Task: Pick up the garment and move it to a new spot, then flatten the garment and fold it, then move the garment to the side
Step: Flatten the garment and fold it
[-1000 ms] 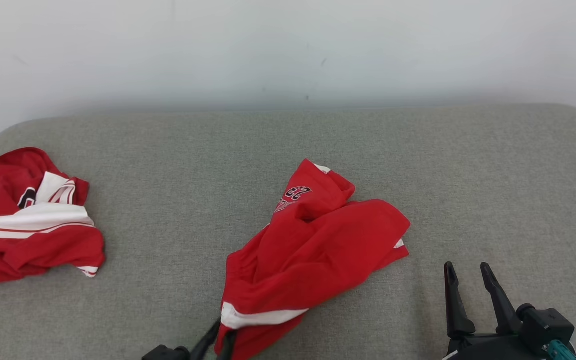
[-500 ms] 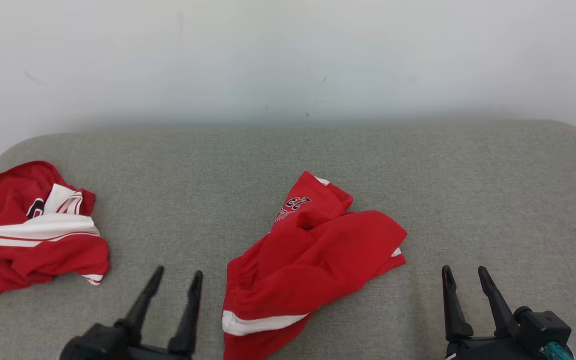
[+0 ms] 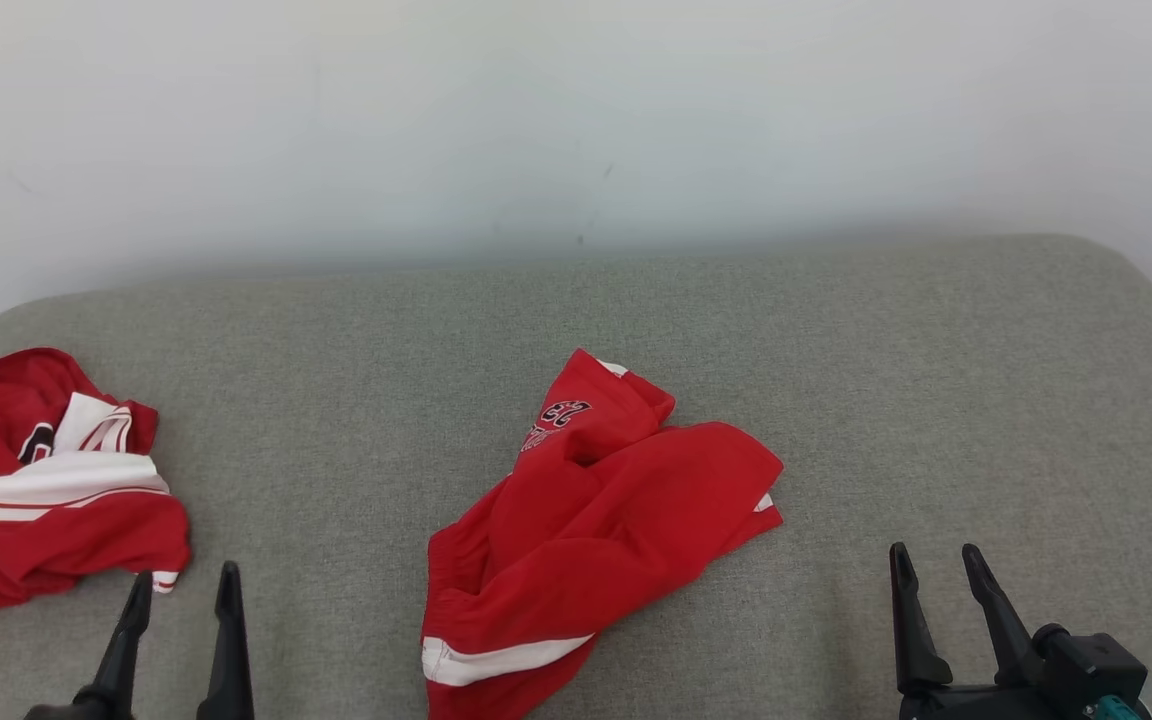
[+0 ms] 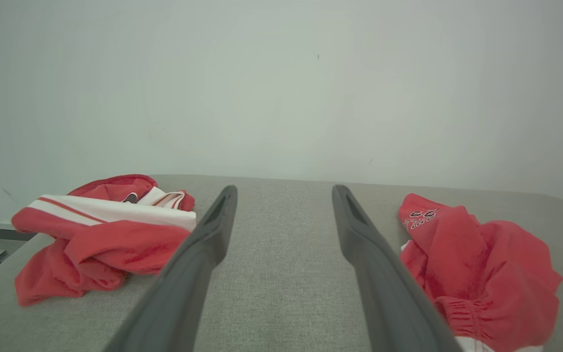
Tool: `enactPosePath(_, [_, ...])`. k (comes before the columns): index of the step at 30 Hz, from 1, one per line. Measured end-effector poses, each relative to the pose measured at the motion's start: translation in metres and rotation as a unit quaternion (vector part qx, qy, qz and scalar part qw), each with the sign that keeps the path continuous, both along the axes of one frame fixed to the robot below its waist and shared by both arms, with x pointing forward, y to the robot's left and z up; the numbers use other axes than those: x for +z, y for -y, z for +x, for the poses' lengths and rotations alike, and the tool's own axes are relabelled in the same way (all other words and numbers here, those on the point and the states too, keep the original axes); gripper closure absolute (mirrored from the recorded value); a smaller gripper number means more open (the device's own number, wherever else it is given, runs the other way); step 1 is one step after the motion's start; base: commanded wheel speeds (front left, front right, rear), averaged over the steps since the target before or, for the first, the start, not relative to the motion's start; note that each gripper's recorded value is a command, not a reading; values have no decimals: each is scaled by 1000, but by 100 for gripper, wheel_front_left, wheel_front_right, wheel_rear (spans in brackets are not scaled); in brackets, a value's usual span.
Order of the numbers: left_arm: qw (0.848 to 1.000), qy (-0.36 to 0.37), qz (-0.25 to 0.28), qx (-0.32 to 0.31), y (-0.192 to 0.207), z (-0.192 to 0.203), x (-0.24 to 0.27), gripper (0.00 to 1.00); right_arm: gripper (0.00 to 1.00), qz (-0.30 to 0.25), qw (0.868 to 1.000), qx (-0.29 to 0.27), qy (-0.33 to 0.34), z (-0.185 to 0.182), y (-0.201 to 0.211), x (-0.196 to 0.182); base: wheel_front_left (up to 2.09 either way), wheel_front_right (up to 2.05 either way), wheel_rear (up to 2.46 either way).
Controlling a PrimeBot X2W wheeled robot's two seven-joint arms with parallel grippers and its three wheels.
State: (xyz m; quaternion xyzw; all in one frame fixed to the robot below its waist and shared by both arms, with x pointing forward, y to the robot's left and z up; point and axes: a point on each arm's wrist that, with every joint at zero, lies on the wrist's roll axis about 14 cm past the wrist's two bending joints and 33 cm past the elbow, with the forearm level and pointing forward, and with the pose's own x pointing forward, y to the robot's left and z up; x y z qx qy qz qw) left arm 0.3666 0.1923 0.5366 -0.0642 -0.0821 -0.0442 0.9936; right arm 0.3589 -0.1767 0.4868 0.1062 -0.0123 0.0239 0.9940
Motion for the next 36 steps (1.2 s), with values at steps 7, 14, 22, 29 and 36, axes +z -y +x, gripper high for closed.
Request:
enactPosePath(7, [1000,-28,-5,9,-4,-12,-20,0,0,-1,1000,-2,-1,-1,1,-1,0,0,0])
enactPosePath(14, [999,-35,-8,6,-1,-16,-25,0,0,-6,1000,6,-14,-3,-3,-7,0,0,0])
enactPosePath(22, [999,-34,-8,15,-5,-17,-25,0,0,-53,996,51,-41,23,-16,-11,0,0,0])
enactPosePath(29, [999,-35,-9,17,-6,-18,-25,0,0,-94,988,86,-86,51,-23,-31,0,0,0])
enactPosePath(36, [999,-36,-13,24,-9,-17,-25,0,0,-124,974,115,-147,73,-31,-64,0,0,0])
